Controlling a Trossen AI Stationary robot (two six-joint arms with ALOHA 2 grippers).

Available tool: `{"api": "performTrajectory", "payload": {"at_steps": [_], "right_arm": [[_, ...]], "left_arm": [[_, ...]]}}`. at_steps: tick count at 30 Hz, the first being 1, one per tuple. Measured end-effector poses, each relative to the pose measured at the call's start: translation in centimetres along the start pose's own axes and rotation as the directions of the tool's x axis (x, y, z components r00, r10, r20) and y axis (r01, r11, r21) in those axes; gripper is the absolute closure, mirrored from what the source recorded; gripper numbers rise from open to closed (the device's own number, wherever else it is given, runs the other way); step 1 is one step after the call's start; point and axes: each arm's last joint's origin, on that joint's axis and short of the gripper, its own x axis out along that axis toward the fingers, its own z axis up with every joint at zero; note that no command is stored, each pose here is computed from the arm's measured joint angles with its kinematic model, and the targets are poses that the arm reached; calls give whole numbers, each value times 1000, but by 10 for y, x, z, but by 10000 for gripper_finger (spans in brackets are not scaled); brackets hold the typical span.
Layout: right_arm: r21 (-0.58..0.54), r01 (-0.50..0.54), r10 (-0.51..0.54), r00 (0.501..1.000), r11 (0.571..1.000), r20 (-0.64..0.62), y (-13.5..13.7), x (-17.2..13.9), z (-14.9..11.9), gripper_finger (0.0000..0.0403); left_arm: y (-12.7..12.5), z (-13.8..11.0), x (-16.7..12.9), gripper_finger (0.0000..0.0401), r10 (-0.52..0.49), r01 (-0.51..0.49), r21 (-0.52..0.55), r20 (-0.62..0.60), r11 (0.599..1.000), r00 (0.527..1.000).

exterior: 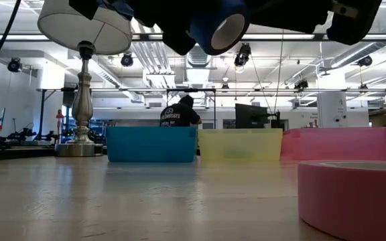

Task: Pick and place Stapler, Stapler remover, tape
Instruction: Put the blue tape on the pink bin

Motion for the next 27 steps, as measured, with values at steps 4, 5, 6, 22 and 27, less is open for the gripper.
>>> {"api": "performTrajectory", "payload": {"at_steps": [4, 5, 6, 22, 27], "right_arm": [[-7, -2, 2, 1000, 1000, 12, 2, 0, 3, 239], [-11, -4, 4, 1000, 1000, 14, 3, 0, 4, 239], [-13, -1, 1, 1000, 1000, 13, 3, 0, 4, 239], [34, 27, -29, 998, 999, 56, 1, 0, 9, 255], [29, 11, -12, 999, 1000, 44, 3, 0, 8, 291]], "left_arm": [[-1, 2, -1, 351, -22, 22, -16, 17, 1000, 1000], [-1, 3, -1, 351, -18, 18, -13, 25, 1000, 1000], [0, 5, -1, 351, -12, 13, -13, 41, 1000, 999], [2, 8, -2, 350, -2, 1, 5, 83, 1000, 997], [3, 7, -2, 338, 0, 0, 0, 76, 1000, 997]]}}
